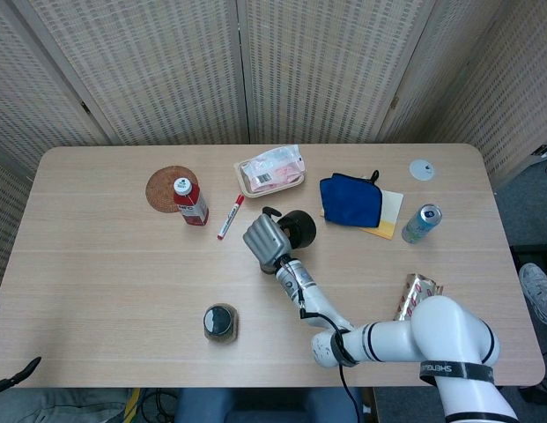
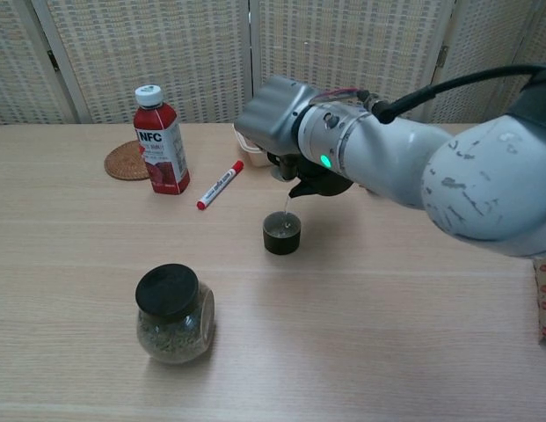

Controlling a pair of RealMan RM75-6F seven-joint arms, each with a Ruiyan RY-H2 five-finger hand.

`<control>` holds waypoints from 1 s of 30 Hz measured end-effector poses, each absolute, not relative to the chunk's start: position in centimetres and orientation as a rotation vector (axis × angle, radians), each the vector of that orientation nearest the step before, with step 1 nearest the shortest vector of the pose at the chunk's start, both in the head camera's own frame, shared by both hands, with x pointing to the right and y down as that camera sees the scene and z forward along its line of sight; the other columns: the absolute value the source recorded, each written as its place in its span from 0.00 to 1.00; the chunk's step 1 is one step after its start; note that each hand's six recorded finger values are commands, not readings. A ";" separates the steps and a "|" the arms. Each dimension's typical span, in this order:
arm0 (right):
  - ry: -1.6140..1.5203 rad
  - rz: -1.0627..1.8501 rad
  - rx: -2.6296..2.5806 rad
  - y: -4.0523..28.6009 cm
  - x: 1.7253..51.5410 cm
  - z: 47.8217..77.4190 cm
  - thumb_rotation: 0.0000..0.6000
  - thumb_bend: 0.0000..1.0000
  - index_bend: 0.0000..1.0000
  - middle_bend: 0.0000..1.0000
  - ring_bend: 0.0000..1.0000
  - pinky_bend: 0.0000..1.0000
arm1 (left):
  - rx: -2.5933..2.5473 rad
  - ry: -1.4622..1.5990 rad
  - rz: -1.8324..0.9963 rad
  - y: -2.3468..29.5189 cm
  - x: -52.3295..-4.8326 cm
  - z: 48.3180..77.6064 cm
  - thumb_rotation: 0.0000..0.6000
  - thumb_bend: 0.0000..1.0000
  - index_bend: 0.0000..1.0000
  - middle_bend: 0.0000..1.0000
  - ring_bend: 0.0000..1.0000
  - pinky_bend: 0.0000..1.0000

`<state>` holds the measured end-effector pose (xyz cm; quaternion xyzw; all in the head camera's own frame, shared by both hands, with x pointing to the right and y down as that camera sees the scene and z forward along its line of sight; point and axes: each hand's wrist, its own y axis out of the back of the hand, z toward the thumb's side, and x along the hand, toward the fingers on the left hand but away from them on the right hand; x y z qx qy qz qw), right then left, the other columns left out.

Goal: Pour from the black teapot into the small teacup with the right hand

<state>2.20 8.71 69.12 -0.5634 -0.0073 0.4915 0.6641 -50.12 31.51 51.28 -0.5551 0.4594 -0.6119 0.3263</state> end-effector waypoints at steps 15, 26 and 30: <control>-0.079 1.125 -1.400 8.7 2.6 69.3 0.80 0.38 0.93 1.00 0.95 0.47 | -1.448 1.203 -1.607 31.6 -50.1 51.2 0.48 0.00 0.11 0.00 0.00 0.00; -0.233 1.168 -1.647 7.9 4.3 69.1 0.80 0.37 0.93 0.99 0.93 0.47 | -1.448 1.200 -1.607 31.5 -50.1 51.1 0.47 0.00 0.11 0.00 0.00 0.00; -0.290 1.193 -1.715 7.1 5.8 68.5 0.80 0.37 0.93 0.98 0.91 0.47 | -1.451 1.197 -1.602 31.4 -50.0 51.1 0.47 0.00 0.11 0.00 0.00 0.00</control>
